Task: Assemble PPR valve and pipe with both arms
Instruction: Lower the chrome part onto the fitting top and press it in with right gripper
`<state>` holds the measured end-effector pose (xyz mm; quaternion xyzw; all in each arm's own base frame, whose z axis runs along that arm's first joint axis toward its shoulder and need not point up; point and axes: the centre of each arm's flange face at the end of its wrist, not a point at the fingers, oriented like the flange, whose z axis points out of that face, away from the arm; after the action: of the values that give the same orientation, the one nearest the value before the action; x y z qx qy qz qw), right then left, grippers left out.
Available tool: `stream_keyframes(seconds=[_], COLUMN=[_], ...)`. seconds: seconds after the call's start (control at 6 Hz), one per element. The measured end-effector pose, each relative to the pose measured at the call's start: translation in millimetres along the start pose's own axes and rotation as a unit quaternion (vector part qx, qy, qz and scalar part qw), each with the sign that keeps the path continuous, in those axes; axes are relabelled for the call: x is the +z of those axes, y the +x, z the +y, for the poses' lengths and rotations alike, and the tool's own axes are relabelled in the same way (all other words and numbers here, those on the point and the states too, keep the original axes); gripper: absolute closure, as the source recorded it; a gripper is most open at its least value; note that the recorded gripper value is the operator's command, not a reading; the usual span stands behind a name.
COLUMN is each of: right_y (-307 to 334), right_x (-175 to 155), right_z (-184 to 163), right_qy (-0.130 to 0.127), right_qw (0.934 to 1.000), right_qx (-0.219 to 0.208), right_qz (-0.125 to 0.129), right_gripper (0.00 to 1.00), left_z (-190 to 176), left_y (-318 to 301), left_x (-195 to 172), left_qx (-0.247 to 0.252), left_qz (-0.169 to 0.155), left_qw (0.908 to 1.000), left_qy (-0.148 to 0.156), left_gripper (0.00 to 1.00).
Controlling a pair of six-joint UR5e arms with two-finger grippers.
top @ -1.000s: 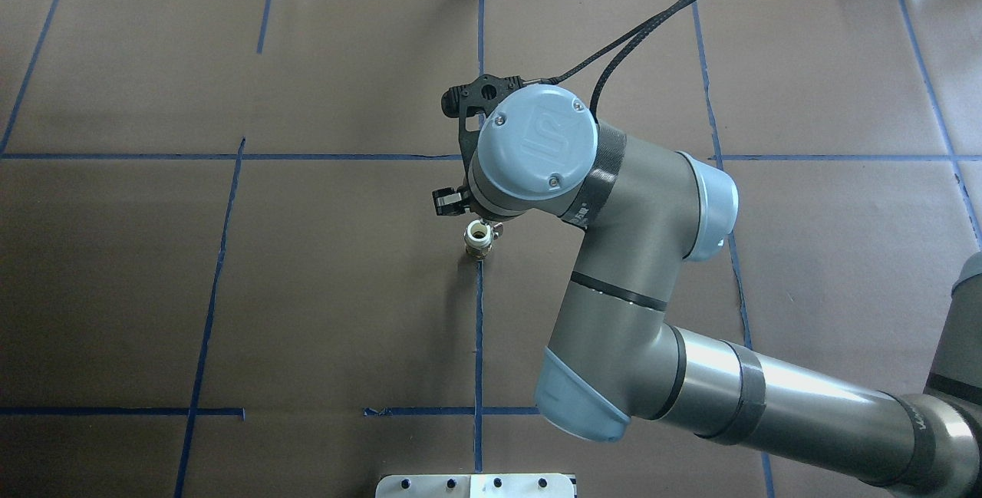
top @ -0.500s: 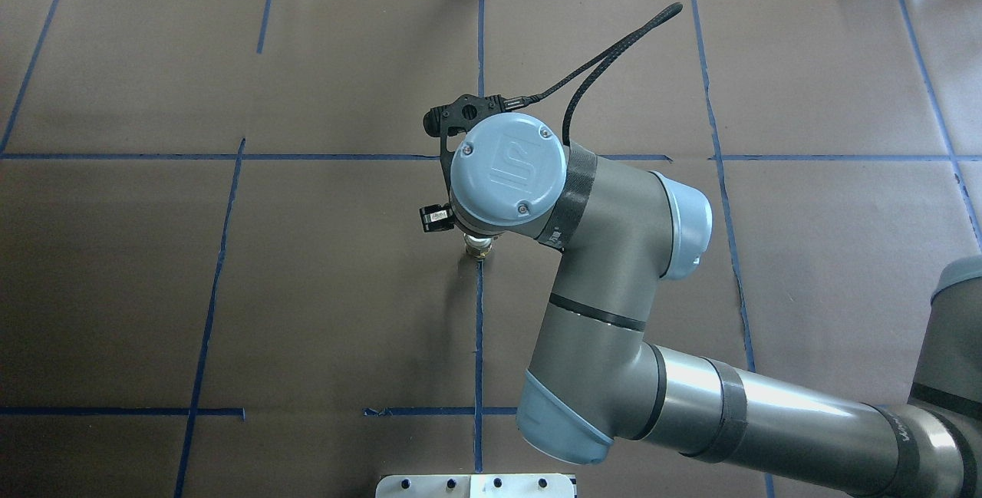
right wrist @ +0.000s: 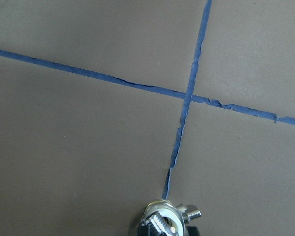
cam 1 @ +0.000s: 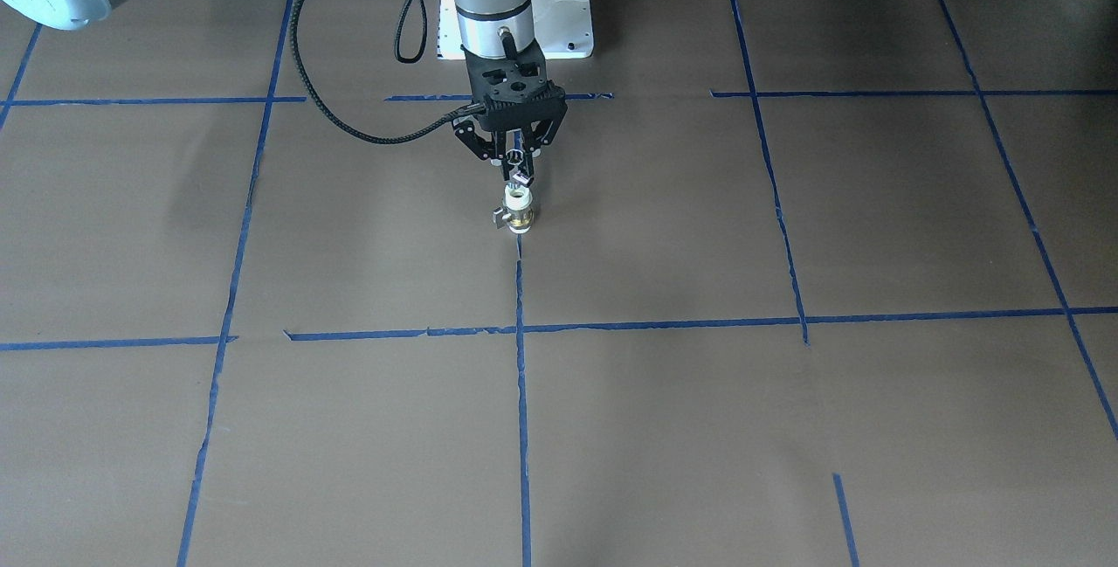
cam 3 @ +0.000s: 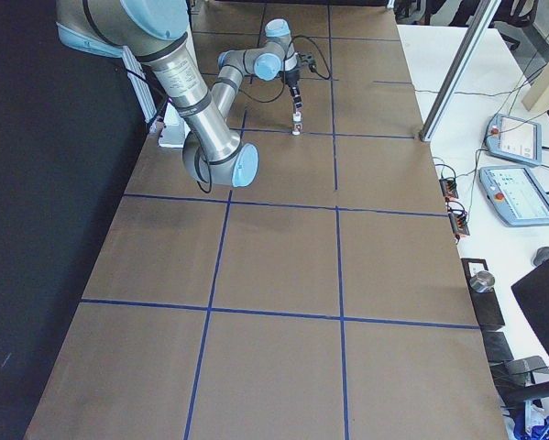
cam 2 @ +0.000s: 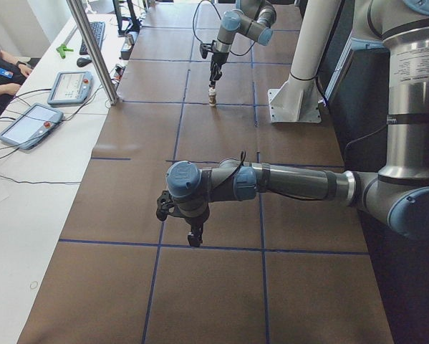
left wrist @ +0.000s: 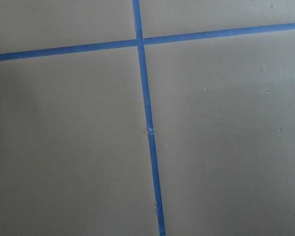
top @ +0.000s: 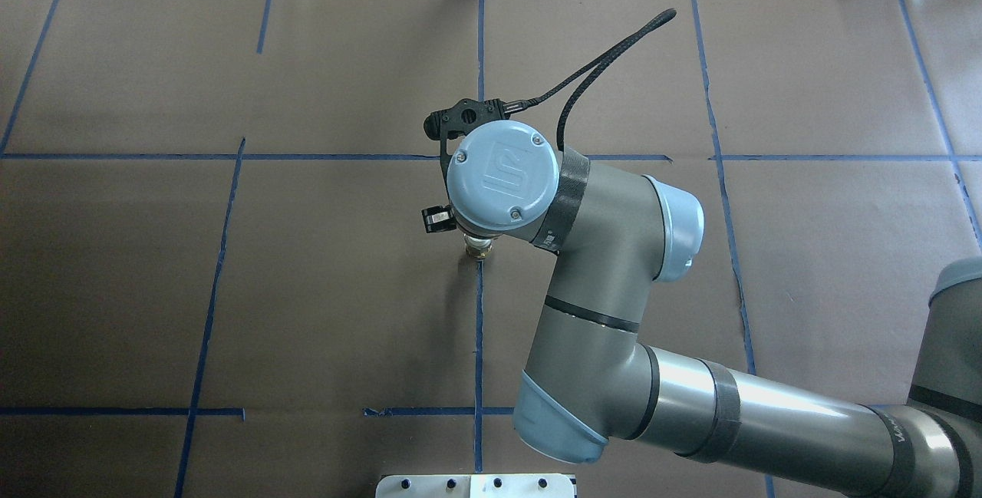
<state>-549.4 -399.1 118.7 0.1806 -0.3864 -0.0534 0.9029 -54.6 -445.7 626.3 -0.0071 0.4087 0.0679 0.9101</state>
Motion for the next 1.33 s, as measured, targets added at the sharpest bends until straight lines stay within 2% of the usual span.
stream_keyframes(seconds=[1.33], right_y=[-4.0], right_x=[4.2], right_z=[-3.1], right_qy=[0.001], right_qw=[1.0], right_qx=[0.0], right_qz=[0.002], right_gripper=[1.0], left_z=[0.3], left_y=[-0.5], left_x=[0.5], left_qx=[-0.001], left_qz=[0.0], left_qw=[1.0], left_qy=[-0.001], left_gripper=[0.0])
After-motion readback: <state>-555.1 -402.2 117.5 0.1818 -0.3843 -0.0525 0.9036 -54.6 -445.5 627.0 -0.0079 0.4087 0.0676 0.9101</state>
